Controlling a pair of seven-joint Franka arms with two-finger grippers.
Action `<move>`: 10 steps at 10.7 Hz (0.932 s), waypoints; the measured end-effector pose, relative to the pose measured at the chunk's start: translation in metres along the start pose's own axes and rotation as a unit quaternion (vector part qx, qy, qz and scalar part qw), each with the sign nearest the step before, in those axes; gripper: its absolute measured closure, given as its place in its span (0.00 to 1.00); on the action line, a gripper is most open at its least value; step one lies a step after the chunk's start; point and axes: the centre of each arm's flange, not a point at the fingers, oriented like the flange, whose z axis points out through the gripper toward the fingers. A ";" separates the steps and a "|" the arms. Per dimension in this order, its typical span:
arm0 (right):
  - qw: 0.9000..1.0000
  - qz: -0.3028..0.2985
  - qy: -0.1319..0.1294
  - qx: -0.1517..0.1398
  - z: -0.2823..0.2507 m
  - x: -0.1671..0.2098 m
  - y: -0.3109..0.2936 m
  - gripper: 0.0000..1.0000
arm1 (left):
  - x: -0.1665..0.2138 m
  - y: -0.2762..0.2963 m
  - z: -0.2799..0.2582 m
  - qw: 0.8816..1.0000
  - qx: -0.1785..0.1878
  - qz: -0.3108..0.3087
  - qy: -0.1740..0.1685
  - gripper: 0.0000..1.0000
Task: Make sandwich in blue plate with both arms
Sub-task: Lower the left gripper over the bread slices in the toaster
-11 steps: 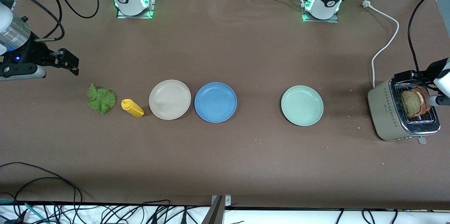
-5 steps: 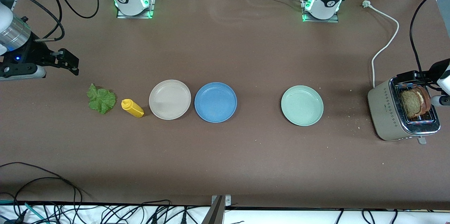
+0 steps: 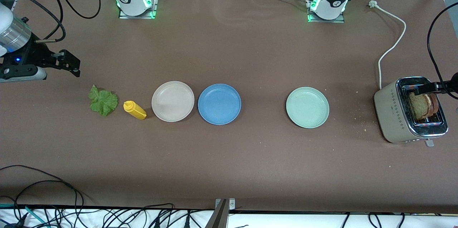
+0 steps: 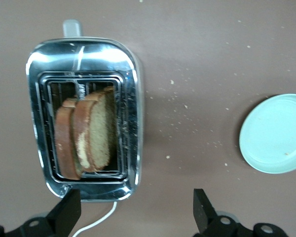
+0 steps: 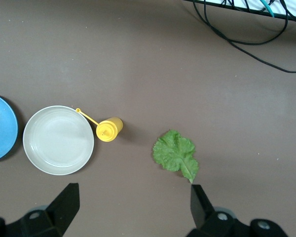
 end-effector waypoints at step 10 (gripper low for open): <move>1.000 0.000 0.001 0.000 0.000 0.000 0.000 0.00 | 0.034 -0.029 0.073 0.998 0.051 0.005 -0.026 0.02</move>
